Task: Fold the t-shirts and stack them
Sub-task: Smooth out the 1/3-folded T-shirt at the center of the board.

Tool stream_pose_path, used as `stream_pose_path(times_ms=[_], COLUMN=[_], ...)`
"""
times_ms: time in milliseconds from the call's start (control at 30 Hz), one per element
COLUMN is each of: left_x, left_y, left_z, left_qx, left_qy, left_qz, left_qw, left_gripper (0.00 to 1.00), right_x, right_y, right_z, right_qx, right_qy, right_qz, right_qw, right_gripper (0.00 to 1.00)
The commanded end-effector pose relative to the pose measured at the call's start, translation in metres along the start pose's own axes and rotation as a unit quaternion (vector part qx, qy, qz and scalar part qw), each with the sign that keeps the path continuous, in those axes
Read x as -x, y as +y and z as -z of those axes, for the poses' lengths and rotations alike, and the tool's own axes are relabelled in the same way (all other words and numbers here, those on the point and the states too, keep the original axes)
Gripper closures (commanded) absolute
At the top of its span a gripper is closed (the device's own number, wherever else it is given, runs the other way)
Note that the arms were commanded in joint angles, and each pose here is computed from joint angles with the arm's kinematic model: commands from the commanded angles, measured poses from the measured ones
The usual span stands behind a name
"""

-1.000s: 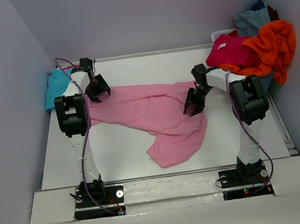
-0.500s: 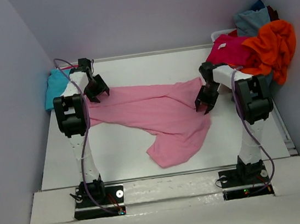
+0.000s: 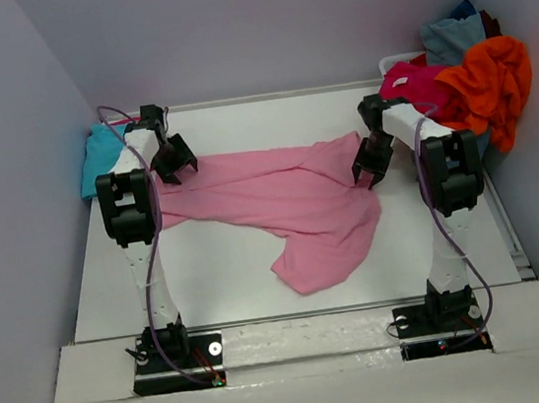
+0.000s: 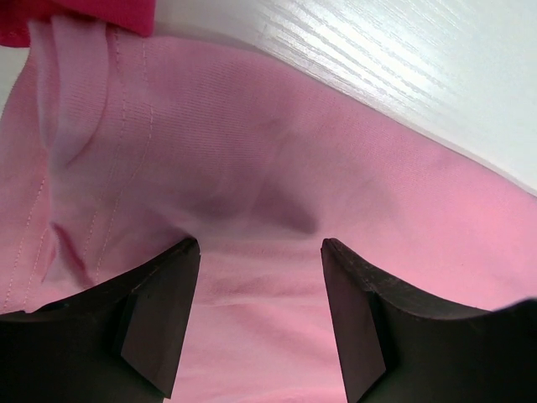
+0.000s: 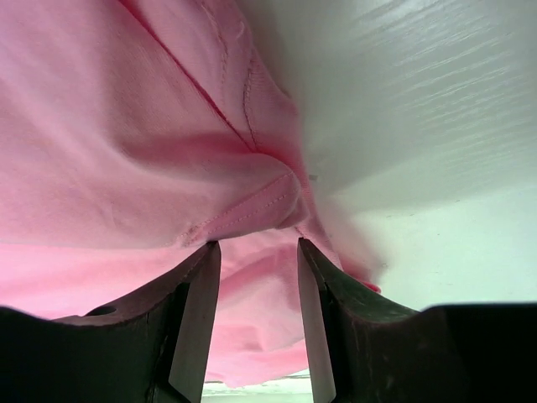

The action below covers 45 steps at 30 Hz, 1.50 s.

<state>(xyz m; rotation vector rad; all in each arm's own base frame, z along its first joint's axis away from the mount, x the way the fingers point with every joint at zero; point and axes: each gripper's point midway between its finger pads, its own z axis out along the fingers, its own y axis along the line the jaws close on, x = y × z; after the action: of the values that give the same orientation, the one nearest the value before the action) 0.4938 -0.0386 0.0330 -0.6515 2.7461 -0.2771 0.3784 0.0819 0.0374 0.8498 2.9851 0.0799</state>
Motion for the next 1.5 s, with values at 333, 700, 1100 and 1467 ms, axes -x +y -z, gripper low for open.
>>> stream_pose_path(times_ms=[333, 700, 1100, 1467], left_x=[0.012, 0.021, -0.021, -0.068], left_y=[-0.021, -0.056, -0.102, -0.144], left_z=[0.026, 0.084, 0.094, 0.084], left_qx=[-0.023, -0.032, -0.08, -0.116], left_qy=[-0.035, -0.102, -0.066, -0.022], left_qz=[-0.011, -0.048, -0.123, -0.186], left_qw=[0.999, 0.993, 0.987, 0.975], left_gripper=[0.28, 0.27, 0.27, 0.27], right_x=[0.027, -0.022, -0.04, -0.014], right_y=[0.02, 0.053, 0.063, 0.082], right_z=[0.066, 0.054, 0.029, 0.028], right_qx=[0.069, 0.124, 0.106, 0.096], right_qy=[-0.074, -0.034, -0.026, -0.058], right_qz=[0.039, 0.103, 0.123, 0.143], right_qw=[0.994, 0.986, 0.986, 0.983], right_gripper=[0.52, 0.52, 0.52, 0.52])
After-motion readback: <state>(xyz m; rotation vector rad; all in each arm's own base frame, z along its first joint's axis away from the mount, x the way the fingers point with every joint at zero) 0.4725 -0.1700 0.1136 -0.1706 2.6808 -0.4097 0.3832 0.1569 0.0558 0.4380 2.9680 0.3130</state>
